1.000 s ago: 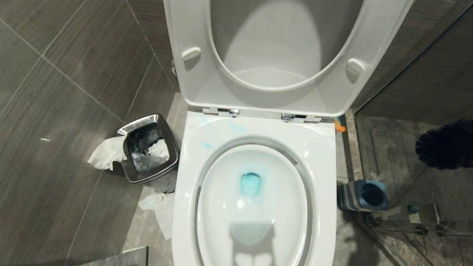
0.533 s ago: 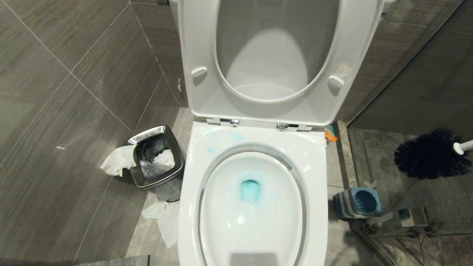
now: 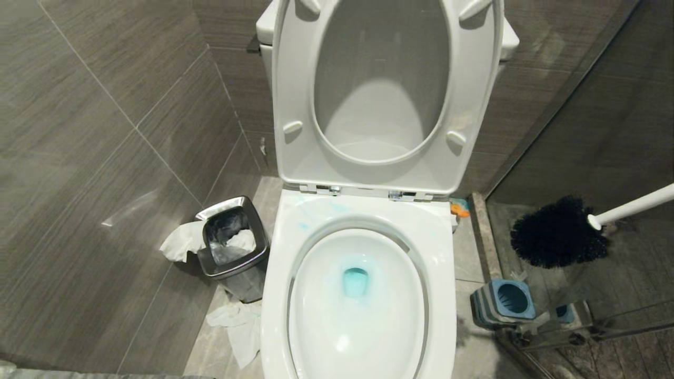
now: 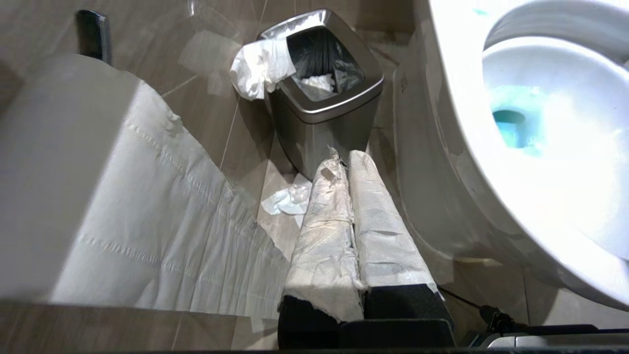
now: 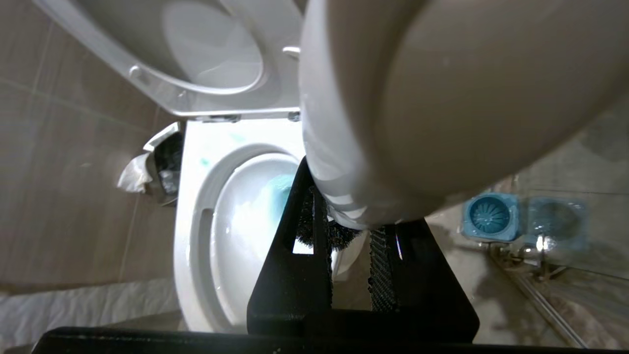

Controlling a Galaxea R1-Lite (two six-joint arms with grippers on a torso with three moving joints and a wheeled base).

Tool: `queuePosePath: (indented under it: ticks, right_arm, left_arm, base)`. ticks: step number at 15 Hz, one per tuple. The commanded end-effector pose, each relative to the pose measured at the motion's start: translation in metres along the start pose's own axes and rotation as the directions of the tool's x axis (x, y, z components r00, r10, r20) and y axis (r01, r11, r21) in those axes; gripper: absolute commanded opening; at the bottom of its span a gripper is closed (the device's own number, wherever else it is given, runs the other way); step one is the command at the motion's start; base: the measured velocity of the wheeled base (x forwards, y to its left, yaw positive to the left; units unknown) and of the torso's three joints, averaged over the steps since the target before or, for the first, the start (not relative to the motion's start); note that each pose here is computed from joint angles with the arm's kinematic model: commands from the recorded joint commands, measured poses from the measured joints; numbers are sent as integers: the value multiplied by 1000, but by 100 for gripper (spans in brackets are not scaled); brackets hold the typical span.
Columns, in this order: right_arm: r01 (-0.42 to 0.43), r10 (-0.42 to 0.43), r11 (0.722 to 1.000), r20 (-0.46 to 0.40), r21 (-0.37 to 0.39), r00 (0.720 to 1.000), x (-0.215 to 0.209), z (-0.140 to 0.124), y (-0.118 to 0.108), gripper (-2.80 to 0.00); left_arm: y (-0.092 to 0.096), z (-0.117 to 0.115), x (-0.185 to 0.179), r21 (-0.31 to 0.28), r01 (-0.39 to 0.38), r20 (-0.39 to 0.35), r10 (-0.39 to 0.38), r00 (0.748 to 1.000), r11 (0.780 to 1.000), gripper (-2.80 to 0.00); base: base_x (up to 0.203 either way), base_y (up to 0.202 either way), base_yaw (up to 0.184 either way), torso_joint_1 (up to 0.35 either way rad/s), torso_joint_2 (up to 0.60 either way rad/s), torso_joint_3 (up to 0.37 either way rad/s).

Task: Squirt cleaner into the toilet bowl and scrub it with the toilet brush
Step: Scrub the toilet bowl

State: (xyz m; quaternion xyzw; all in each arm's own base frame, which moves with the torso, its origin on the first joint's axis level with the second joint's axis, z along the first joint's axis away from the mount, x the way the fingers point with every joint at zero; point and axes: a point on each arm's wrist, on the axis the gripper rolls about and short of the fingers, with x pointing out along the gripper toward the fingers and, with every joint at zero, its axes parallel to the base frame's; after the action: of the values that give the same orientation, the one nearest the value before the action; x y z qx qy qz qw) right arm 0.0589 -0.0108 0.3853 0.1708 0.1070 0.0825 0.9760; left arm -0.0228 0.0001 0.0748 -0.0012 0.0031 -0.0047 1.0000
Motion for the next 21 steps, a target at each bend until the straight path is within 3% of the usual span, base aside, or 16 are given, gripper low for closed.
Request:
queuePosePath:
  ticks: [1, 4, 9, 13, 16, 21]
  right_arm:
    - [-22, 23, 1000, -92, 20, 995, 32, 4, -8, -280]
    - [3, -2, 1000, -138, 11, 990, 72, 10, 6, -280]
    - [37, -47, 997, -161, -70, 986, 138, -5, 55, -280]
    - [83, -102, 990, -172, -115, 980, 191, -33, 101, -280]
    - [75, -93, 993, -222, -88, 971, 210, -62, 135, -280]
    - [130, -156, 986, -329, -99, 931, 257, -113, 152, -280]
  left_arm:
    - [0, 0, 0, -1, 0, -1, 0, 1000, 1000, -280]
    - [0, 0, 0, -1, 0, -1, 0, 1000, 1000, -280]
    - [0, 0, 0, -1, 0, -1, 0, 1000, 1000, -280]
    - [0, 0, 0, -1, 0, -1, 0, 1000, 1000, -280]
    - [0, 0, 0, 0, 0, -3, 0, 1000, 1000, -280]
    - [0, 0, 0, 1, 0, -1, 0, 1000, 1000, -280]
  base:
    - [0, 0, 0, 2, -2, 198]
    - [0, 0, 0, 1, 2, 211]
    - [0, 0, 0, 2, 1, 200]
    - [0, 0, 0, 3, -4, 199]
    - [0, 0, 0, 1, -2, 204]
    - [0, 0, 0, 1, -1, 88]
